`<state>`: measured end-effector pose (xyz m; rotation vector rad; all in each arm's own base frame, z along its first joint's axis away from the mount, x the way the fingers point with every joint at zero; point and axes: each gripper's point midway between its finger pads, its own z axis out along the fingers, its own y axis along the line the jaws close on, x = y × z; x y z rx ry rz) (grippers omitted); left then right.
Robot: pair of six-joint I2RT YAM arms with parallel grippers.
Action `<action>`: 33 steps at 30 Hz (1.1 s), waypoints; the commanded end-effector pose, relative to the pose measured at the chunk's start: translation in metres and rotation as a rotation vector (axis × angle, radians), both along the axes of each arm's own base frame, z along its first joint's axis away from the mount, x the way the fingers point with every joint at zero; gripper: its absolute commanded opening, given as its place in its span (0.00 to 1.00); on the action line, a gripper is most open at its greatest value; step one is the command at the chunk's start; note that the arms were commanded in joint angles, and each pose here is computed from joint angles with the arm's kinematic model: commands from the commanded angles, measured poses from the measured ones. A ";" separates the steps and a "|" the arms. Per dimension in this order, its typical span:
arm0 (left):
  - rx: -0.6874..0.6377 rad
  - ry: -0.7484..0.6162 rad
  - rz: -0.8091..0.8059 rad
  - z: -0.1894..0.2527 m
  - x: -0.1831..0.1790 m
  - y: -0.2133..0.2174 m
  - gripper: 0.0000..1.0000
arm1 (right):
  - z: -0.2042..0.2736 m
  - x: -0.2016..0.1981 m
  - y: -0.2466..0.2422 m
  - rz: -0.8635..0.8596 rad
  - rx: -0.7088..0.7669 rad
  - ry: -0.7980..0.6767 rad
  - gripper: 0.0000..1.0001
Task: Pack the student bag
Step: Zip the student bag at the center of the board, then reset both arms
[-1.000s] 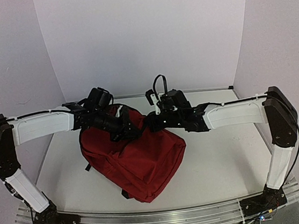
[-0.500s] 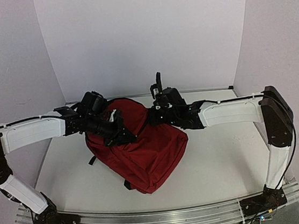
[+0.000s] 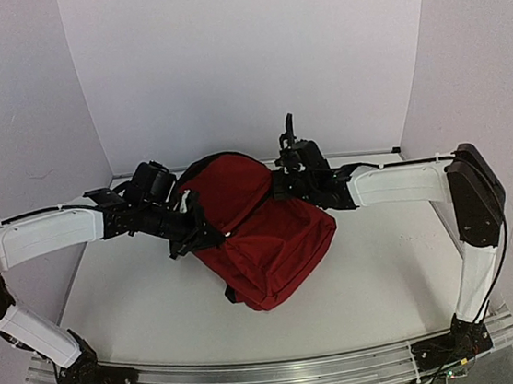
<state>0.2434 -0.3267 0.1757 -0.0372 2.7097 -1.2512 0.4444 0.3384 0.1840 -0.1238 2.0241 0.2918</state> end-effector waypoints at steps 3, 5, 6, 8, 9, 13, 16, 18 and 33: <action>0.027 0.127 0.003 -0.023 -0.020 0.033 0.00 | 0.057 0.046 -0.063 -0.250 0.066 -0.158 0.00; 0.016 0.103 -0.011 -0.021 -0.014 0.028 0.00 | 0.062 0.043 -0.053 -0.186 0.087 -0.153 0.00; 0.017 0.079 -0.018 -0.018 -0.009 0.027 0.05 | 0.067 0.041 -0.051 -0.165 0.100 -0.155 0.00; 0.027 0.007 -0.008 -0.008 0.005 0.029 0.28 | 0.077 0.036 -0.048 -0.135 0.125 -0.159 0.00; 0.024 -0.045 -0.001 0.000 0.013 0.031 0.48 | 0.084 0.032 -0.046 -0.113 0.139 -0.163 0.12; 0.038 -0.229 0.059 0.032 0.048 0.053 0.92 | 0.106 0.018 -0.041 -0.011 0.163 -0.167 0.86; 0.071 -0.321 0.104 0.048 0.073 0.079 0.99 | 0.105 0.013 -0.051 0.032 0.127 -0.132 0.98; 0.099 -0.366 0.139 0.053 0.088 0.100 1.00 | 0.098 0.011 -0.064 0.046 0.104 -0.097 0.98; 0.307 -0.686 0.787 0.084 0.126 0.334 1.00 | 0.068 -0.008 -0.273 -0.324 0.103 -0.059 0.98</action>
